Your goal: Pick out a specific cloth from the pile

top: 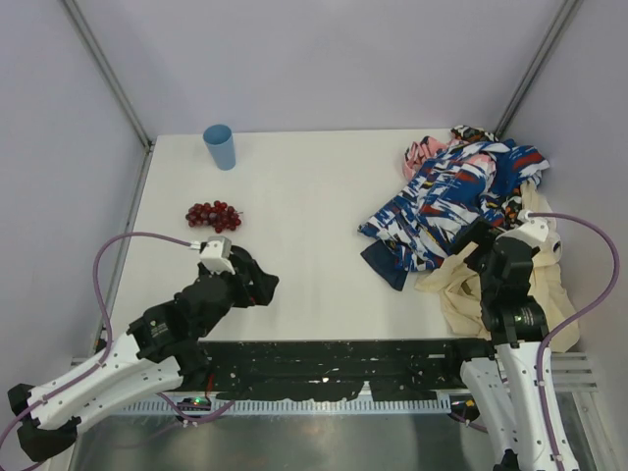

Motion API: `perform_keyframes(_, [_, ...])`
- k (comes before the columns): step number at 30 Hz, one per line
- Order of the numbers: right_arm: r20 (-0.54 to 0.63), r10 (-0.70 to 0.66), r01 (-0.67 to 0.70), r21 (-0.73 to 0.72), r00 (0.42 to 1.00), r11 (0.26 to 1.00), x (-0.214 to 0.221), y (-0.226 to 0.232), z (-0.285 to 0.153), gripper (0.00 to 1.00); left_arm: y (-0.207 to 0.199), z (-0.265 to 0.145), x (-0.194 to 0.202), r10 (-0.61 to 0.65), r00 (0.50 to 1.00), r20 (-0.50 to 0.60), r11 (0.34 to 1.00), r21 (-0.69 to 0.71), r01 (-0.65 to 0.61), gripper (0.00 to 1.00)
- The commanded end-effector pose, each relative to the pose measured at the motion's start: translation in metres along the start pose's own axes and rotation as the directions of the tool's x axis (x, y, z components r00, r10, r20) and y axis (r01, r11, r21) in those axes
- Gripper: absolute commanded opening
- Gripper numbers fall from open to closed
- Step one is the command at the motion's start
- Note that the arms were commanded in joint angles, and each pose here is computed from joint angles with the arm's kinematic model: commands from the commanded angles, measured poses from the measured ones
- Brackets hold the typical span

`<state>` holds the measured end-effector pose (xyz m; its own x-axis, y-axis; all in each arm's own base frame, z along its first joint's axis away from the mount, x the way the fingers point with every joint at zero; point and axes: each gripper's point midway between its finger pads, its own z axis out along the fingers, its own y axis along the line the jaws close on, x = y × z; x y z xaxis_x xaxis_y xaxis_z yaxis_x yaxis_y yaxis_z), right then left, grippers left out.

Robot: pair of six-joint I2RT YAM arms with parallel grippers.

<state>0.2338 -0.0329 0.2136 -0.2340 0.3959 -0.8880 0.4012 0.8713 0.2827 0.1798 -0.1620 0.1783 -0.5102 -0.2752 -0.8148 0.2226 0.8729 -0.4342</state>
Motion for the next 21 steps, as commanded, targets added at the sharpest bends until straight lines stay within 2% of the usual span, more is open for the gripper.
perform_keyframes(1, [0.071, -0.016, 0.024, -0.119, 0.997, 0.993, -0.024, 0.025, 0.000, 0.95, 0.002, -0.001, -0.008, 0.010, 1.000, 0.023, 1.000, -0.019, -0.010, 1.00])
perform_keyframes(4, [0.083, -0.017, 0.038, -0.258, 0.996, 0.965, -0.033, 0.054, -0.001, 0.95, 0.000, 0.004, -0.006, 0.015, 1.000, 0.019, 1.000, -0.023, -0.014, 1.00])
perform_keyframes(6, [0.089, -0.026, 0.051, -0.297, 0.996, 0.954, -0.040, 0.067, 0.003, 0.95, -0.002, 0.006, -0.007, 0.024, 1.000, 0.012, 0.999, -0.024, -0.023, 1.00])
perform_keyframes(7, [0.050, -0.053, 0.065, -0.282, 0.997, 0.957, -0.034, 0.068, 0.015, 0.95, -0.001, 0.007, -0.007, 0.028, 1.000, 0.009, 0.999, -0.032, -0.028, 1.00])
perform_keyframes(10, [0.007, -0.153, 0.151, -0.213, 0.988, 0.965, -0.033, 0.074, 0.035, 0.95, -0.002, 0.011, -0.007, 0.041, 0.999, 0.009, 0.998, -0.044, -0.041, 1.00])
perform_keyframes(14, [-0.090, -0.386, 0.380, -0.077, 0.918, 0.922, -0.001, 0.084, 0.077, 0.95, -0.004, 0.017, -0.006, 0.054, 0.999, -0.003, 0.997, -0.050, -0.054, 1.00])
perform_keyframes(15, [-0.097, -0.415, 0.412, -0.050, 0.905, 0.910, -0.002, 0.085, 0.085, 0.95, -0.005, 0.018, -0.005, 0.056, 0.998, -0.006, 0.997, -0.053, -0.056, 1.00])
perform_keyframes(16, [-0.160, -0.445, 0.447, -0.023, 0.881, 0.894, 0.017, 0.081, 0.101, 0.95, -0.005, 0.019, -0.004, 0.060, 0.998, -0.010, 0.997, -0.056, -0.060, 1.00])
perform_keyframes(17, [-0.173, -0.449, 0.461, 0.034, 0.877, 0.887, 0.012, 0.077, 0.107, 0.95, -0.005, 0.021, -0.003, 0.063, 0.998, -0.016, 0.996, -0.059, -0.064, 1.00])
perform_keyframes(18, [-0.240, -0.475, 0.503, 0.071, 0.847, 0.861, 0.030, 0.069, 0.122, 0.95, -0.005, 0.022, -0.004, 0.061, 0.998, -0.013, 0.996, -0.062, -0.062, 1.00])
perform_keyframes(21, [-0.345, -0.483, 0.567, 0.203, 0.805, 0.799, 0.044, 0.046, 0.142, 0.95, -0.006, 0.025, -0.001, 0.068, 0.997, -0.024, 0.996, -0.062, -0.069, 1.00])
